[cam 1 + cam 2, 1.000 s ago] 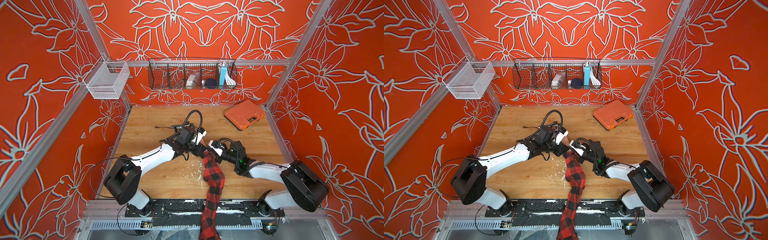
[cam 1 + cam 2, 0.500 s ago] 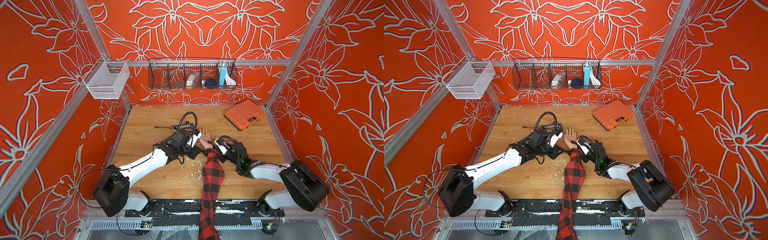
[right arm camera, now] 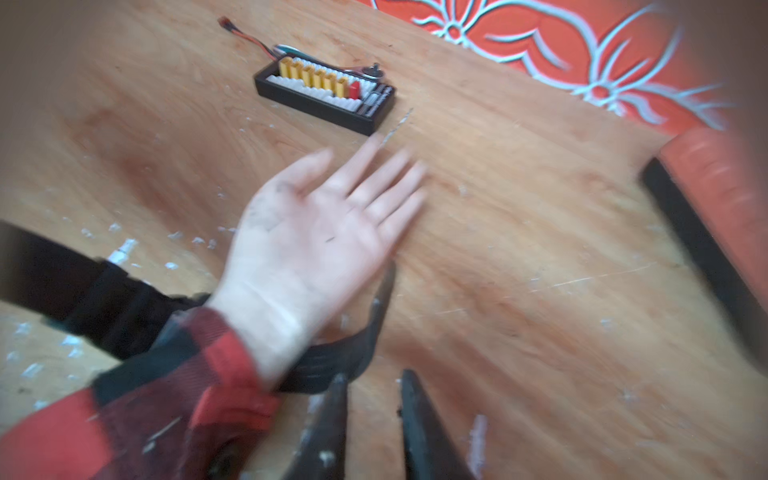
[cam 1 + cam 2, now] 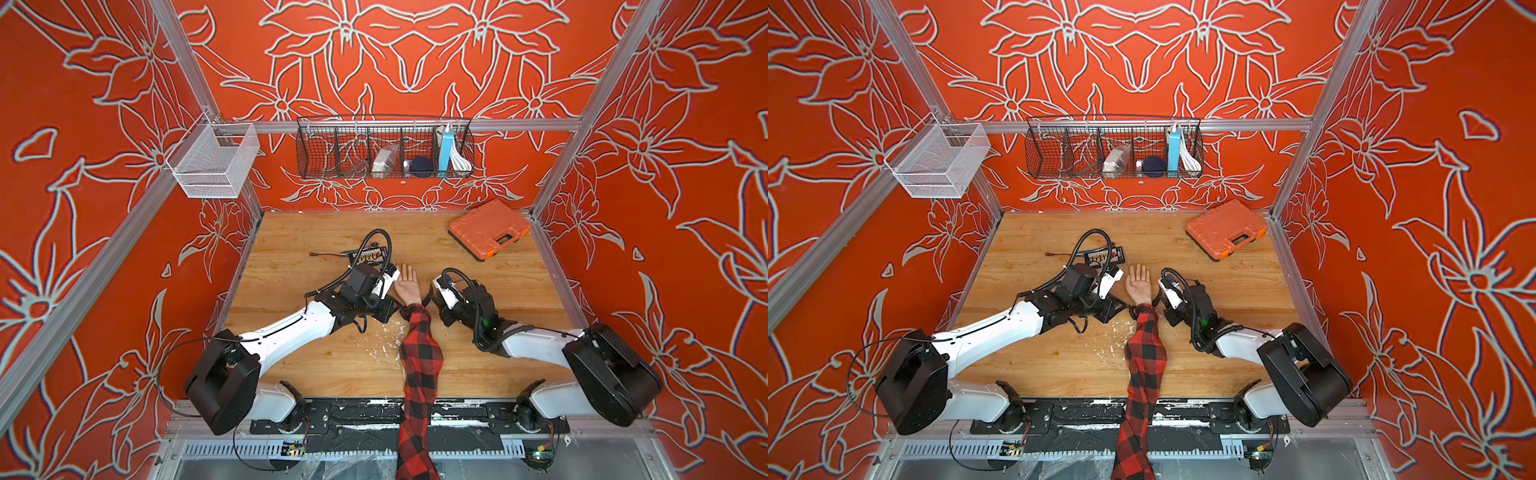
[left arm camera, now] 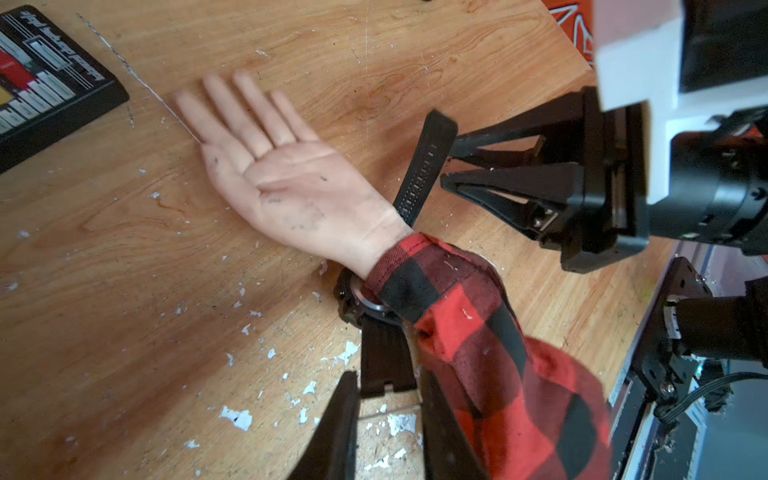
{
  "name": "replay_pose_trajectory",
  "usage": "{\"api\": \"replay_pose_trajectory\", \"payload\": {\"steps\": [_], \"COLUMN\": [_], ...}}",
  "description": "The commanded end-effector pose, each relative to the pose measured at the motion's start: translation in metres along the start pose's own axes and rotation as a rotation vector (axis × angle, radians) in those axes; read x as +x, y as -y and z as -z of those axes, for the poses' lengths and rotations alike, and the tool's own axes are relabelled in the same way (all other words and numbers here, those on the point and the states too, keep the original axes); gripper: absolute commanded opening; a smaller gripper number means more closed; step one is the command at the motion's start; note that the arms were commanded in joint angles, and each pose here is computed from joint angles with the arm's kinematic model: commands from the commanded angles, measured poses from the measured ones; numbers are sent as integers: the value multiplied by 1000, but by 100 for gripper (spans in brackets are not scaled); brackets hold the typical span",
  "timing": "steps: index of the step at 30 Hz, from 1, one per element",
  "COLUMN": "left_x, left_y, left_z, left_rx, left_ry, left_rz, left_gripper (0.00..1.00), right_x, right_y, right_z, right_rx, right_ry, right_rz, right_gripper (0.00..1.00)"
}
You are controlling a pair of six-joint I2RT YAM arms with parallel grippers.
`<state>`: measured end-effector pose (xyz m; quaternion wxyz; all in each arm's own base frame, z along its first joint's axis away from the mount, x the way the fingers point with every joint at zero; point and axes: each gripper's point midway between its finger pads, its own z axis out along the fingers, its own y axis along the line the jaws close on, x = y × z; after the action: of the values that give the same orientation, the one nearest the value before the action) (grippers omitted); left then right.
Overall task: Take off the watch
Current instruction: Untie the watch from the hand.
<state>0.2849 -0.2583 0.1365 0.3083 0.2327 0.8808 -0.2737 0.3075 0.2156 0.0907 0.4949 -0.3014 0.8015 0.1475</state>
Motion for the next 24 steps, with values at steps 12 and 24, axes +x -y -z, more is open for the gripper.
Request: {"api": "replay_pose_trajectory", "payload": {"steps": [12,24], "left_x": [9,1], "left_y": [-14,-12], "left_z": [-3,19], "left_rx": [-45,-61], "left_ry": [56,131], "left_rz": [41,33], "left_gripper": [23,23], "right_x": [-23,-26], "right_y": [13,-59], "right_z": [39,28], "right_rx": [93,-204], "right_ry": [-237,-373], "right_rz": [-344,-441], "right_gripper": [51,66]}}
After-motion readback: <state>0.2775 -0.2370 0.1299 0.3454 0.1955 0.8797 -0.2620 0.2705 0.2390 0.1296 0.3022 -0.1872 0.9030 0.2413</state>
